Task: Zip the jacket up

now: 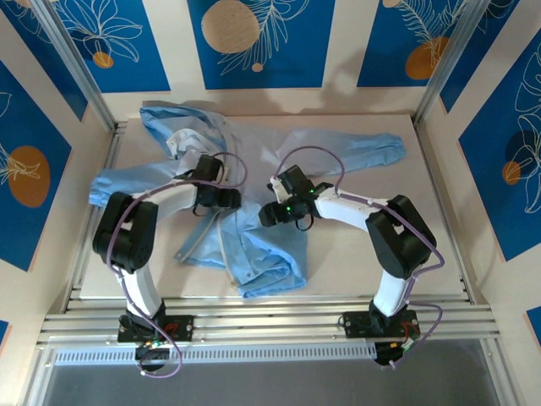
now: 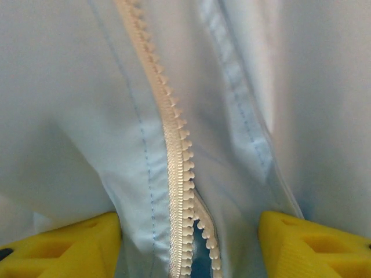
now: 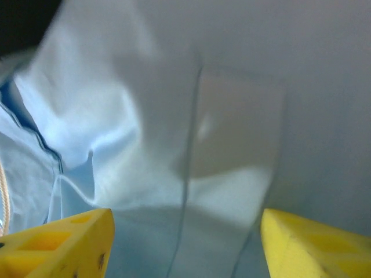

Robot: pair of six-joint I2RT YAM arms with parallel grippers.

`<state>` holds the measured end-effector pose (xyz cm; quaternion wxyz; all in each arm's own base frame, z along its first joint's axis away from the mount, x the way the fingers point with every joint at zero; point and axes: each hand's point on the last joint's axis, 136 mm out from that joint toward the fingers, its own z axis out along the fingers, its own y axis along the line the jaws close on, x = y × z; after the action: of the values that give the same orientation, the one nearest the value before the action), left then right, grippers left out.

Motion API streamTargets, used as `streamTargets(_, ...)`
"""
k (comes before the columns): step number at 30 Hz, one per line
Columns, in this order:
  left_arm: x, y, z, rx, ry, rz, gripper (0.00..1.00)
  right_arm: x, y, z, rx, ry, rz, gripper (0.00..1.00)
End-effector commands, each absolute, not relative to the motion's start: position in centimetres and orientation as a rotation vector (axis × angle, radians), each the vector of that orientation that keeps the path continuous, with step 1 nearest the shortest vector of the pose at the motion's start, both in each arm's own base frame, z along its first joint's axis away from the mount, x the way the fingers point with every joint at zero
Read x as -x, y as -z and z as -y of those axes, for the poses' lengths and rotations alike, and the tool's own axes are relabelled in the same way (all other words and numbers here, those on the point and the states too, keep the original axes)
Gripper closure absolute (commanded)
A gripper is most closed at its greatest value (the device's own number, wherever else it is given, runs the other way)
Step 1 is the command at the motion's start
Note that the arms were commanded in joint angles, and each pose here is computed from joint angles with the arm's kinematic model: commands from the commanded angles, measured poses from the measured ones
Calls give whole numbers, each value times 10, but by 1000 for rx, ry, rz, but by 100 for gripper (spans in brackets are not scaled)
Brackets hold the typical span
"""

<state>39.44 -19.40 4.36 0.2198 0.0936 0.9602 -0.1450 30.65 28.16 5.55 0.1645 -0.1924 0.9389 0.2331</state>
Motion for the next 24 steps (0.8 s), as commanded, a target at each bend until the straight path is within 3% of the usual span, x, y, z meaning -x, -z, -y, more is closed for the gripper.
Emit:
streamTargets(1,-398,-42,235,-360,463,-2656,36,-293,-55,-256,447,-636,-2725,33)
streamTargets(11,-416,-58,308,-506,527,-2588,36,-278,-54,-187,158,-569,-2779,35)
streamTargets(18,-410,-101,285,-461,530,-2530,31,-274,-84,-182,185,-518,-2750,35)
streamTargets(24,-376,-111,234,-344,556,-2553,28,-265,-94,-196,330,-439,-2748,36)
